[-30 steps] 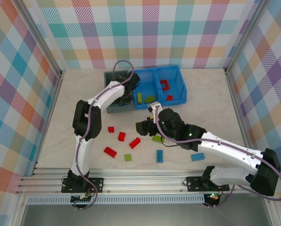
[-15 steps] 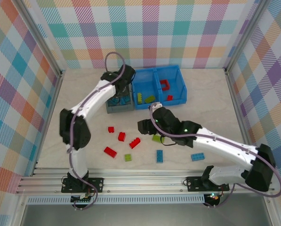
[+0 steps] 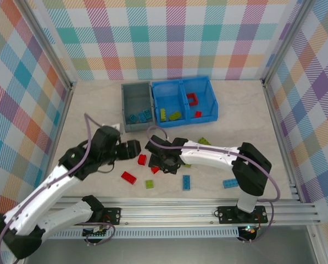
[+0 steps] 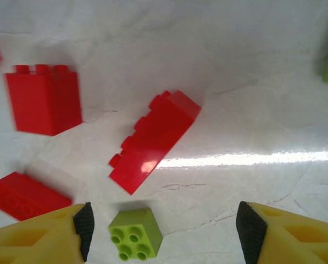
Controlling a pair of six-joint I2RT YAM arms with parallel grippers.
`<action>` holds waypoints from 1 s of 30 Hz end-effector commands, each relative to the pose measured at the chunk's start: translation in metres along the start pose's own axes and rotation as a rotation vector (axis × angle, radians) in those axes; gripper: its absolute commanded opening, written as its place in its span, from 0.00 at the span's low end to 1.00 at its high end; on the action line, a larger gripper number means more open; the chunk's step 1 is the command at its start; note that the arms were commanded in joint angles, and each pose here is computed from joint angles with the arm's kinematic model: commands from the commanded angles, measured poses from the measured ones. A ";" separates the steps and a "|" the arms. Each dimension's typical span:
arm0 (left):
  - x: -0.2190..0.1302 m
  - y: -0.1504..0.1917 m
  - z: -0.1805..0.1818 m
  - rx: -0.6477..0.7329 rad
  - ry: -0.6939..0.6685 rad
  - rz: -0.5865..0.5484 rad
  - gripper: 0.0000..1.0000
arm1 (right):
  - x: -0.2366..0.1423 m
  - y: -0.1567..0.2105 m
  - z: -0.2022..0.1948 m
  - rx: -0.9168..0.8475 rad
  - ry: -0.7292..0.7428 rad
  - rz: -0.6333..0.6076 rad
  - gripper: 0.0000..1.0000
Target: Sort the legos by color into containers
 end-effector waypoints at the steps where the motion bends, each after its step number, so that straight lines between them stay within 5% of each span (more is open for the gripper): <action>1: -0.021 0.022 0.004 0.015 0.137 0.059 0.79 | 0.005 0.000 0.007 0.160 0.034 0.051 0.72; 15: -0.035 0.031 0.012 -0.010 0.200 0.036 0.76 | 0.047 -0.017 0.004 0.302 0.055 0.084 0.66; 30: -0.024 0.028 -0.003 -0.022 0.268 0.063 0.75 | 0.032 -0.025 0.003 0.287 0.036 0.003 0.19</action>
Point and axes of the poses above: each hand's point on the last joint's axis, 136 mm out from that joint toward the fingers, its own x axis out along the fingers, its own z axis along the line the jaws close on, y = z × x, the point moved 7 cm from there along -x, back along the fingers, and after that the axes turned 7 degrees about -x, right-handed, at the moved point
